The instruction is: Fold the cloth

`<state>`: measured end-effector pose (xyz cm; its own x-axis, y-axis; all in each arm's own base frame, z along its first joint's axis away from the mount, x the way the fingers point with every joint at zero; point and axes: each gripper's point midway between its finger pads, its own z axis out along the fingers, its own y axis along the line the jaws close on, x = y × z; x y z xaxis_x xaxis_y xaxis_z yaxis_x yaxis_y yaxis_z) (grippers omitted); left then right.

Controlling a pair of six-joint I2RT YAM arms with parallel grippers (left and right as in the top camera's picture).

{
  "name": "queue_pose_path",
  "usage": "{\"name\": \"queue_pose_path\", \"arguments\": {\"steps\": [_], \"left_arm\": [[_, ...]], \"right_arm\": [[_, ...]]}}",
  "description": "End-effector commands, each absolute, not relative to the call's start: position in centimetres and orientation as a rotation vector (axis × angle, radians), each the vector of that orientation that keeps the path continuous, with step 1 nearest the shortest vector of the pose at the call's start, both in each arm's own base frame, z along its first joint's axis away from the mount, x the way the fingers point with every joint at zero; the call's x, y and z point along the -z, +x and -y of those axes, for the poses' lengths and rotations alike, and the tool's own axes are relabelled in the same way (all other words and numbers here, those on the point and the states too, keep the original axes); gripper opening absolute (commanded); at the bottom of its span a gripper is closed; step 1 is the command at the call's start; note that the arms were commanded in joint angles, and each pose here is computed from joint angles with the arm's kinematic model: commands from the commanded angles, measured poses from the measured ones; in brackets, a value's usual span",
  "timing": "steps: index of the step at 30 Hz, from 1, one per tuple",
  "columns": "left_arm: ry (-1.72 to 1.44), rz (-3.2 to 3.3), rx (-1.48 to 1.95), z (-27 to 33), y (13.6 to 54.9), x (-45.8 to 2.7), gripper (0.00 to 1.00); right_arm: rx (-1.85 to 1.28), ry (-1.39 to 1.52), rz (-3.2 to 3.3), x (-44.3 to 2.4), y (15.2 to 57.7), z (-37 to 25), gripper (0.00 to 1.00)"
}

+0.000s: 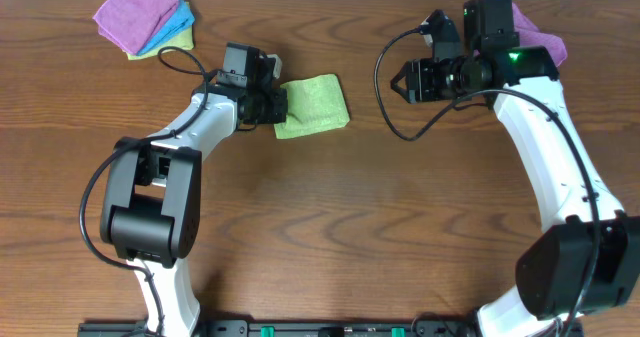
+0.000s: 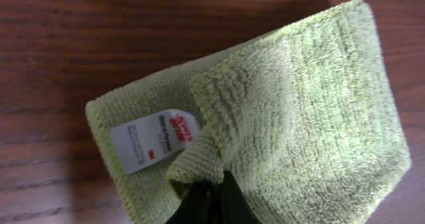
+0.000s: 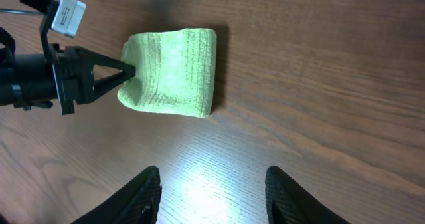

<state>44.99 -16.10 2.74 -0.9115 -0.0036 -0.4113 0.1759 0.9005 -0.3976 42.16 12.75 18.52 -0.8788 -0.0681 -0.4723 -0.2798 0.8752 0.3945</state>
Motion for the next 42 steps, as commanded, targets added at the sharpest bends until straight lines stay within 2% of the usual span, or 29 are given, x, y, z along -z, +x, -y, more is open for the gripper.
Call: {"name": "queue_pose_path", "arguments": {"steps": [1, 19, 30, 31, 33, 37, 42], "left_arm": [[0.164, -2.65, 0.538, 15.5, 45.5, -2.7, 0.06], [0.203, -2.641, 0.506, 15.5, 46.4, -4.4, 0.06], [0.199, -2.675, 0.44, 14.6, 46.0, -3.8, 0.06], [0.196, -2.676, 0.431, 14.5, 46.0, -3.8, 0.14], [0.183, -2.678, 0.381, 13.9, 46.2, -3.6, 0.6], [0.15, -2.717, 0.246, 12.1, 45.8, -3.0, 0.67], [0.121, -2.756, 0.17, 10.6, 45.2, -2.5, 0.59]], "right_arm": [[-0.622, -0.259, -2.59, -18.5, 42.3, -12.3, 0.51], [-0.609, -0.255, -2.592, -18.4, 42.4, -12.2, 0.5], [-0.609, -0.255, -2.592, -18.4, 42.4, -12.2, 0.49], [-0.609, -0.255, -2.592, -18.4, 42.4, -12.2, 0.49], [-0.609, -0.254, -2.593, -18.4, 42.3, -12.2, 0.49], [-0.609, -0.255, -2.592, -18.4, 42.4, -12.2, 0.49], [-0.609, -0.255, -2.591, -18.4, 42.4, -12.2, 0.49]]}}
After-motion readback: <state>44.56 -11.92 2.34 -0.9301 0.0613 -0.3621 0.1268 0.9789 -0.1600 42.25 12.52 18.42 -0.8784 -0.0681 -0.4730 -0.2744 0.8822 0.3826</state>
